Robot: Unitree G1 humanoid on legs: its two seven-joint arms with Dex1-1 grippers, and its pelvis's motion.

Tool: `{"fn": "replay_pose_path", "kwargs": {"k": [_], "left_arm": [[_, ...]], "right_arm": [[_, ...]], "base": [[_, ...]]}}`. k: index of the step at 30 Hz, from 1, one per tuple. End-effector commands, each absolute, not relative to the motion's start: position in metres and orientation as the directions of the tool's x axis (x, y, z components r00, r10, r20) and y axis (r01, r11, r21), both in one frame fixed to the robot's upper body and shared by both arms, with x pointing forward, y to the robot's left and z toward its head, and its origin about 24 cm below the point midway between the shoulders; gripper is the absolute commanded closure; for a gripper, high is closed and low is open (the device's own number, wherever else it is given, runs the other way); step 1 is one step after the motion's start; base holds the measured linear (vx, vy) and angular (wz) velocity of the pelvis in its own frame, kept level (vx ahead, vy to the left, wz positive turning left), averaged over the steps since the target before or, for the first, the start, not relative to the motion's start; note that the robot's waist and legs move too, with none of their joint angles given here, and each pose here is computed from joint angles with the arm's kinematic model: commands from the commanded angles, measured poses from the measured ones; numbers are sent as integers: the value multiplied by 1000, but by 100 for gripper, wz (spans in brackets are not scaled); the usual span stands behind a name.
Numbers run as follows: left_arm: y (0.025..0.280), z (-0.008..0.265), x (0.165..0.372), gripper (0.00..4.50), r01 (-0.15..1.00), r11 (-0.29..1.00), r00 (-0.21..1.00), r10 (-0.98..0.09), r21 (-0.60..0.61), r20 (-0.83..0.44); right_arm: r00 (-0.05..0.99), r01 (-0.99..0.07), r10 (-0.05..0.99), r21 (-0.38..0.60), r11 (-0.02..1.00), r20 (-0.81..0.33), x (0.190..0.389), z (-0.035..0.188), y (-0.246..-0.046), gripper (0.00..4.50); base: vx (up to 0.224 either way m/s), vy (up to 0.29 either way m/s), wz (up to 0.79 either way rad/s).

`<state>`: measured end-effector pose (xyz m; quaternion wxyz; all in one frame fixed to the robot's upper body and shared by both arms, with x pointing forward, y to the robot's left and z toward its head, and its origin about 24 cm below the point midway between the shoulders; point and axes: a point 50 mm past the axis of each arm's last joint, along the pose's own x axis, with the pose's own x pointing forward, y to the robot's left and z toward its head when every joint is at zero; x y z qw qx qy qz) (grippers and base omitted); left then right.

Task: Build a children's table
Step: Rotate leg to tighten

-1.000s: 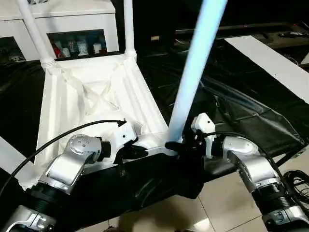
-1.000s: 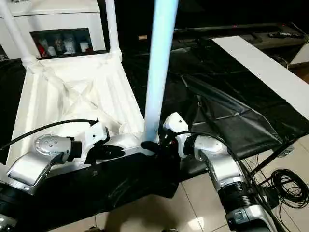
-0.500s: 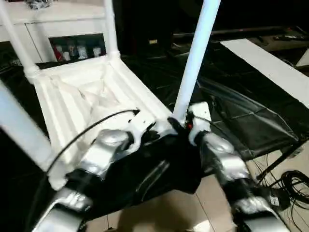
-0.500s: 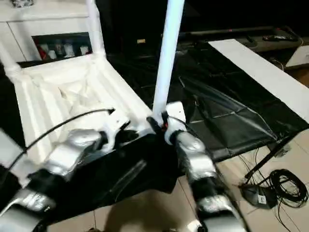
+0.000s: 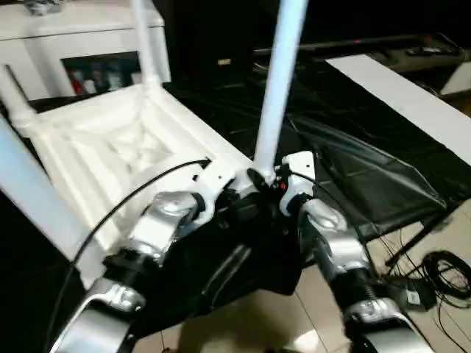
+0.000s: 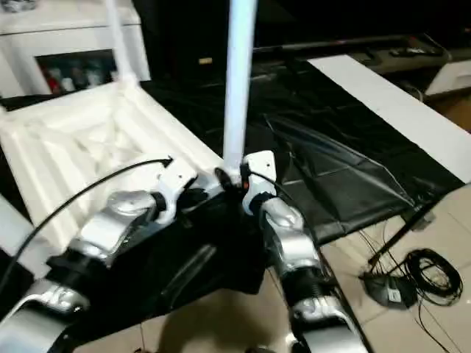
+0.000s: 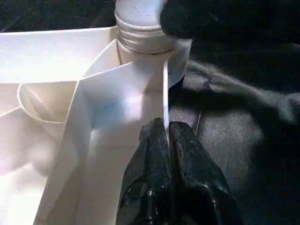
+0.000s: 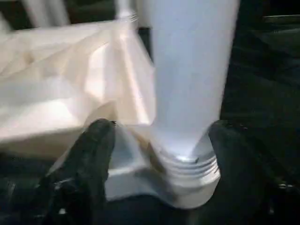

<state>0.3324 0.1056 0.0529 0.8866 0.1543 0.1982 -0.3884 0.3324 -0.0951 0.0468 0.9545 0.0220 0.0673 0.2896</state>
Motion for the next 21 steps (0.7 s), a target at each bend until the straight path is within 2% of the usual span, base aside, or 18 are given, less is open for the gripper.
{"fn": "replay_pose_path", "kwargs": {"k": [1,3,5,6,9,16,21], "left_arm": [[105,54,325,450,802,587,565,-688,109,-456],[108,53,323,450,812,574,552,-696,106,-460],[115,53,318,450,840,533,512,-720,100,-469],[116,53,317,450,841,532,511,-720,100,-469],[128,55,307,450,889,452,427,-759,74,-491],[131,61,294,450,947,321,293,-824,27,-486],[127,64,289,450,959,283,254,-841,11,-477]], "right_arm": [[753,-648,648,46,760,-116,328,55,-101,81],[735,-669,667,31,742,-123,327,56,-109,81],[679,-726,715,-6,688,-164,321,56,-126,81],[678,-727,716,-7,686,-166,321,56,-126,81],[601,-792,765,-45,609,-230,313,58,-147,81],[486,-866,822,-39,498,-298,304,57,-148,81],[457,-881,835,-29,471,-305,304,56,-142,81]], "base": [[0,0,0],[0,0,0],[0,0,0],[0,0,0],[0,0,0],[0,0,0],[0,0,0]]}}
